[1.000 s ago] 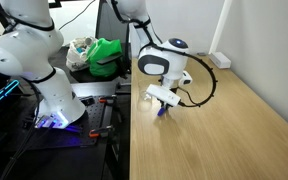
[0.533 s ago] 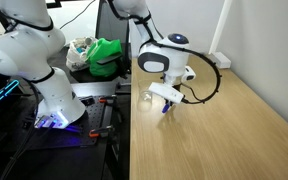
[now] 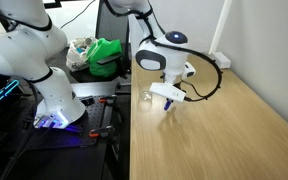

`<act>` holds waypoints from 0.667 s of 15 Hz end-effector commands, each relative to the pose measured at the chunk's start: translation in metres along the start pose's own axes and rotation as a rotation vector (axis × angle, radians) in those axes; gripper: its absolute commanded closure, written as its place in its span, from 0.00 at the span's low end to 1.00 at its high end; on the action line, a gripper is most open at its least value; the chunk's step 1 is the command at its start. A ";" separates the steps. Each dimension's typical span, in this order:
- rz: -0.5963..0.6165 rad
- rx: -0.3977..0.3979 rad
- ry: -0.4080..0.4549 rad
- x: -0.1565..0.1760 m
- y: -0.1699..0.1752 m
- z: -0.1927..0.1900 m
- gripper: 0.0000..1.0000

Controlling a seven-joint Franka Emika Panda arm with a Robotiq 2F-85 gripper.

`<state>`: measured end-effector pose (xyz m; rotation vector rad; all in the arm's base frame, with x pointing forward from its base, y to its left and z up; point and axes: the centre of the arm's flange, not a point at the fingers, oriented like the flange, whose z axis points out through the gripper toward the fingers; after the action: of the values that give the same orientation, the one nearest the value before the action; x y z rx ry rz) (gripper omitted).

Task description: Put the pen in the cup

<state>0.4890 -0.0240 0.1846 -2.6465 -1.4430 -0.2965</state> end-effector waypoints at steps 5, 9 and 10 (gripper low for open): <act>-0.109 -0.028 0.102 -0.010 -0.020 -0.021 0.94; -0.155 -0.031 0.164 -0.009 -0.021 -0.027 0.94; -0.172 -0.032 0.177 -0.009 -0.021 -0.028 0.94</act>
<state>0.4794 -0.0201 0.1994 -2.4850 -1.5691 -0.4886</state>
